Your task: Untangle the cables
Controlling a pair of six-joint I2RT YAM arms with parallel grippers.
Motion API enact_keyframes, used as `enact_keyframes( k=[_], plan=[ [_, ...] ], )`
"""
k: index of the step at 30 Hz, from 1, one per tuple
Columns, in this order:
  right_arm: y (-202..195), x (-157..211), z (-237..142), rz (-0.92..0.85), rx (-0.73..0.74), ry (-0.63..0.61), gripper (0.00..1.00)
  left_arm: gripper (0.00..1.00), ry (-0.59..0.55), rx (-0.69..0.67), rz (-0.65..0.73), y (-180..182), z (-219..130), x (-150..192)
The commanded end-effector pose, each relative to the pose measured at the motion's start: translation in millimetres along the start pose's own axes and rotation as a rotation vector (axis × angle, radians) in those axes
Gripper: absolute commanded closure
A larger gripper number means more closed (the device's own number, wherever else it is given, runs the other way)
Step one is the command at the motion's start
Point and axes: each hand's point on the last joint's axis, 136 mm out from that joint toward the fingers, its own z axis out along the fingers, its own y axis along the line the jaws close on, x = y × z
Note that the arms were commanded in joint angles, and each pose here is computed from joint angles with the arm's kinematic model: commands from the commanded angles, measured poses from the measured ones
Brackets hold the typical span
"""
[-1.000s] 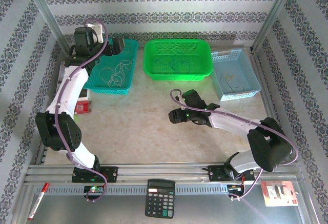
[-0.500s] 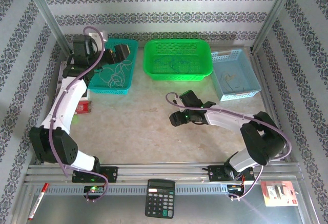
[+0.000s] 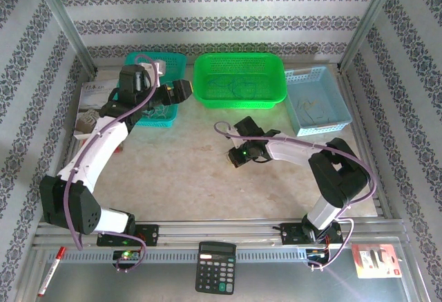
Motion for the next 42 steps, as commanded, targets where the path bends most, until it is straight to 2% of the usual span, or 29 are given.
enact_keyframes(
  k=[1,9,18,28,42],
  plan=[
    [16,-17,-21,0.0,-0.069,-0.067,1.0,0.0,-0.031,0.015,0.007,-7,-3,0],
    [22,-47,-65,0.109,-0.185,-0.231,1.0,0.0,0.026,0.017,-0.034,1,9,36],
    [12,-84,-117,0.261,-0.279,-0.445,1.0,0.0,0.035,0.186,-0.172,-31,28,70],
    [25,-98,-139,0.264,-0.349,-0.504,1.0,0.2,0.0,0.37,-0.252,-78,45,73],
    [33,-101,-140,0.252,-0.37,-0.509,1.0,0.39,0.034,0.437,-0.249,-108,67,82]
  ],
)
